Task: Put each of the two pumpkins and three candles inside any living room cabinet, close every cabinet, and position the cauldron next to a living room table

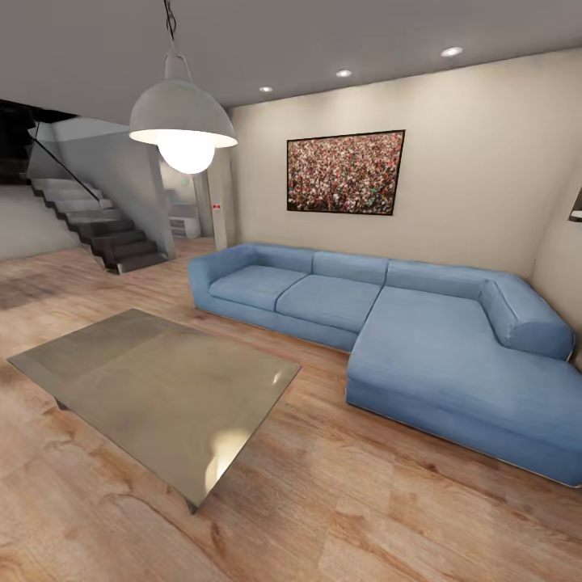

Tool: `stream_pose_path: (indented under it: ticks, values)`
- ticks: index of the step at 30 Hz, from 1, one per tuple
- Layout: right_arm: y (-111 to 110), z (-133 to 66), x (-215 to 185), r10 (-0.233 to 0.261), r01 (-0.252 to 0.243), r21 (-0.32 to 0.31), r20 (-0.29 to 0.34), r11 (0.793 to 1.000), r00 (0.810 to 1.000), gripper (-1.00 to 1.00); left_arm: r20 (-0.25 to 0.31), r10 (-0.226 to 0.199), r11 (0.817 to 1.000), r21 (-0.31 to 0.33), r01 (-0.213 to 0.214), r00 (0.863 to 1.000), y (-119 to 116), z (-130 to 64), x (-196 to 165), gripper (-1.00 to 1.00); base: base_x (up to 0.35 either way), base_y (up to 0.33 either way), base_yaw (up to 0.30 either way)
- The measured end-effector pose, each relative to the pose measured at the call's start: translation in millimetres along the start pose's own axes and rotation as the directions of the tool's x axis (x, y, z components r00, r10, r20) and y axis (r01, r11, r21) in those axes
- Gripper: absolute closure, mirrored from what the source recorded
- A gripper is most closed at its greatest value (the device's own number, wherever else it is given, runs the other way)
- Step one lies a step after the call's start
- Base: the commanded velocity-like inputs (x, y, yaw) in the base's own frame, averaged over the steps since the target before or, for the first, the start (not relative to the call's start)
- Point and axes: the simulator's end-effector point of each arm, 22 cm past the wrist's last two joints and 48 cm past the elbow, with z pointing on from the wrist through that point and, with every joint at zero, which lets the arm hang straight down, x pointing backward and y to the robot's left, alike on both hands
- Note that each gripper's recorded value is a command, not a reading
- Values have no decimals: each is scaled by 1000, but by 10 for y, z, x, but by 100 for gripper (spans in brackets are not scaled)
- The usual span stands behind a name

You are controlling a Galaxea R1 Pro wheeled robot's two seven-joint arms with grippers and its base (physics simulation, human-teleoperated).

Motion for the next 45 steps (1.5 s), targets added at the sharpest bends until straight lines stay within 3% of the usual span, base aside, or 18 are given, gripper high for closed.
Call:
stream_pose_path:
  ticks: [13, 45]
  values:
    - [453, -13, -6, 5, -5, -54, 7, 999, 1000, -100, 10, 2, 1000, 9, -2, 1000, -64, 0, -33, -100, 0, 0, 1]
    - [484, -15, -6, -11, 11, -58, 8, 998, 1000, -100, 10, 4, 1000, 10, -4, 1000, -65, 0, -33, -100, 0, 0, 258]
